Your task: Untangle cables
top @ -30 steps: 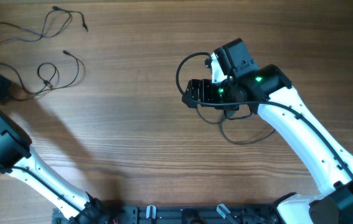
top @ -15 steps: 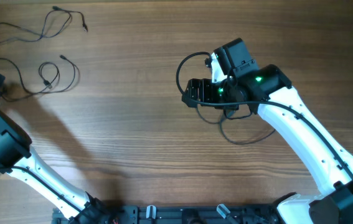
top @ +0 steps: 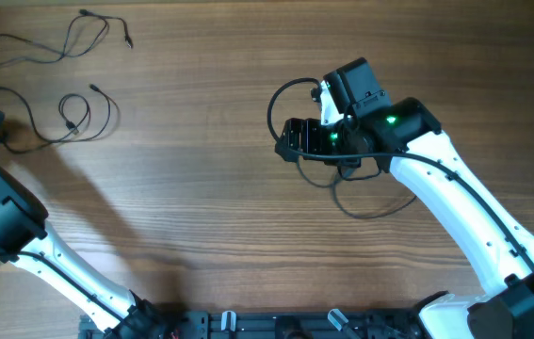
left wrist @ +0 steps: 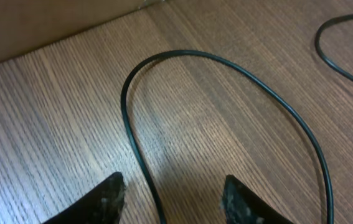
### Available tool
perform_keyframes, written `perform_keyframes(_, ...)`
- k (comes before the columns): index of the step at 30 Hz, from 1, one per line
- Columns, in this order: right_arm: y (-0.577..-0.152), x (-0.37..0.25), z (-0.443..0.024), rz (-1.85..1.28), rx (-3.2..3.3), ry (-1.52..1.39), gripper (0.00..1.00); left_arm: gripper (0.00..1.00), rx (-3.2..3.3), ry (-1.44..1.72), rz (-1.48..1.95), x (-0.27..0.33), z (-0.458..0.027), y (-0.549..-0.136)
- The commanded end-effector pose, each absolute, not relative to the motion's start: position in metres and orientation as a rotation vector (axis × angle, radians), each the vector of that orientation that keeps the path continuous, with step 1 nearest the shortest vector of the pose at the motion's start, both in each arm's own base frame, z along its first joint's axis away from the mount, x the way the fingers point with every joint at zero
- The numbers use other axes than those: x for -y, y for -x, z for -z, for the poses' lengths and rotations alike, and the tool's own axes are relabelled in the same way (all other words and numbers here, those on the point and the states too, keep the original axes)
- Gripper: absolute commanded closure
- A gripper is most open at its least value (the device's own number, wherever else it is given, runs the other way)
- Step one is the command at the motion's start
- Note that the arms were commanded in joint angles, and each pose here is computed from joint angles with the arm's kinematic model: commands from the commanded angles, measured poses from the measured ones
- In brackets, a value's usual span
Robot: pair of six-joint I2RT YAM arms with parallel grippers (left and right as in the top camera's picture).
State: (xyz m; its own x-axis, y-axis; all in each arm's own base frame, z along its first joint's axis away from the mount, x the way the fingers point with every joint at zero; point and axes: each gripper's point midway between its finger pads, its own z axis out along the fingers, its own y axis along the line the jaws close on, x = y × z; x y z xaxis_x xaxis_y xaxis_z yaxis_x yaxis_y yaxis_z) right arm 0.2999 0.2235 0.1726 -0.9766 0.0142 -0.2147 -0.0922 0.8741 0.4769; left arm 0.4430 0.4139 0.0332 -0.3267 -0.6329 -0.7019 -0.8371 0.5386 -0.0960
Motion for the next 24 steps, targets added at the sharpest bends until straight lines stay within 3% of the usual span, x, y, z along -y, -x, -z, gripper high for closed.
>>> perform_keyframes(1, -0.298, -0.224, -0.163, -0.715, -2.863, 0.052, 0.00, 0.45, -2.060, 1.120, -0.392, -0.417, -0.052, -0.446)
perform_keyframes(8, -0.299, -0.225, -0.163, -0.717, -2.857, 0.054, 0.00, 0.51, -1.992, 0.854, 0.115, -0.356, -0.107, -0.503)
perform_keyframes(13, -0.302, -0.226, -0.165, -0.723, -2.842, 0.060, 0.00, 0.93, -2.097, 0.878, 0.170, -0.321, -0.080, -0.509)
perform_keyframes(14, -0.302, -0.226, -0.165, -0.724, -2.841, 0.061, 0.00, 0.96, -2.135, 0.904, 0.139, -0.316, -0.070, -0.507)
perform_keyframes(24, -0.302, -0.226, -0.165, -0.721, -2.841, 0.073, 0.00, 0.96, -2.342, 0.927, 0.099, -0.262, -0.014, -0.509)
